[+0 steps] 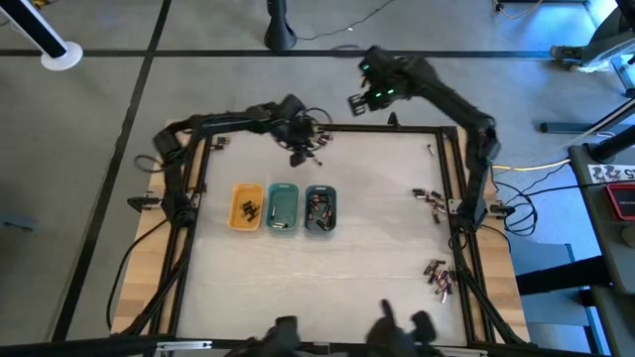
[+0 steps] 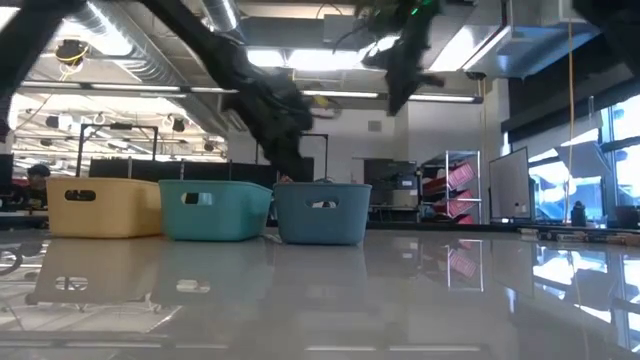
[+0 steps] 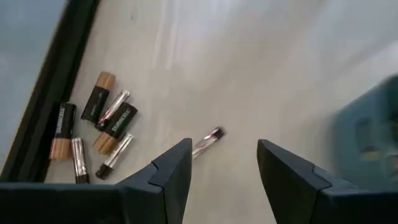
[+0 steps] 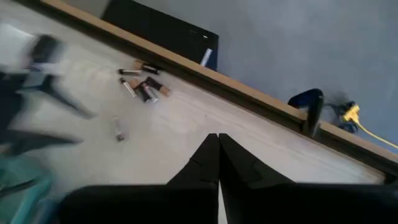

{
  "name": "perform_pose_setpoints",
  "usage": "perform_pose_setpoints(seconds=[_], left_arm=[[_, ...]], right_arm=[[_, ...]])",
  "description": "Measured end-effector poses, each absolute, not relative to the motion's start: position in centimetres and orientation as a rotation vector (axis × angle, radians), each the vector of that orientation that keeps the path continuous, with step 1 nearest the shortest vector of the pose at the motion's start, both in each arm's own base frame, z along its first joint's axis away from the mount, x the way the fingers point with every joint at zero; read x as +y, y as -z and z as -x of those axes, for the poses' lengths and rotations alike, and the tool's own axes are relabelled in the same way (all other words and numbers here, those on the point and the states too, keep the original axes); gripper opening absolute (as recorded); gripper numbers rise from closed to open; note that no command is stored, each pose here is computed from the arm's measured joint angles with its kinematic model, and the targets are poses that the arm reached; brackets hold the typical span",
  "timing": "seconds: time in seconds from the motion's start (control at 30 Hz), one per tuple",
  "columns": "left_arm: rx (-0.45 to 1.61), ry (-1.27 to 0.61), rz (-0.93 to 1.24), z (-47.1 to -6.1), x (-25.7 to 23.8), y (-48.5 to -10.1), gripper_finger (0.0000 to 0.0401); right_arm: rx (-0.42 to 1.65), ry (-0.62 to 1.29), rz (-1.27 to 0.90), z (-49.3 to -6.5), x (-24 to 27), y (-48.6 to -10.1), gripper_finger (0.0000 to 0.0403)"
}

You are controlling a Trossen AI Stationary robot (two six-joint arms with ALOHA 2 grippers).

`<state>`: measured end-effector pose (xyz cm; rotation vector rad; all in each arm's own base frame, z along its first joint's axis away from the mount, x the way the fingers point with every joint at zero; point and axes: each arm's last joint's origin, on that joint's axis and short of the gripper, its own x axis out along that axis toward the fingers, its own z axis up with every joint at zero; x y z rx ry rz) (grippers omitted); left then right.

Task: Sort batteries
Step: Put the silver battery into the green bin

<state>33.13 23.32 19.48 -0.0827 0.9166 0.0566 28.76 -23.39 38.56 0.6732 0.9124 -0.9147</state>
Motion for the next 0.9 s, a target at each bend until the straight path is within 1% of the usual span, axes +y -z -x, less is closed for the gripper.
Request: perform_pose_setpoints(seconds=[0.07,0.17,0.33,0.6,0.77,0.9], left_arm=[[1.007,-0.064,0.035,-34.2,23.8,-18.4,0.017],[1.119,-0.021,-0.105,-35.0,24.1,-16.7,0.017],[1.135,0.065,-0.251,-35.7,24.1,-15.9,0.017],[1.093,0.121,-0.366,-37.0,23.1,-15.7,0.017],[1.154,0.162,-0.324,-37.6,22.4,-14.0,0.017],[1.18,0.135,-0.303,-38.1,22.5,-14.3,0.017]], right_arm=[[0.898,0.93,-0.651,-27.2,-23.0,-39.9,0.0],[0.882,0.942,-0.62,-25.4,-22.5,-41.2,0.0],[0.874,0.944,-0.585,-23.0,-21.7,-42.1,0.0],[0.938,0.903,-0.589,-21.4,-22.3,-39.5,0.0],[0.93,0.823,-0.64,-21.0,-22.9,-37.4,0.0],[0.923,0.786,-0.667,-20.9,-23.0,-36.7,0.0]])
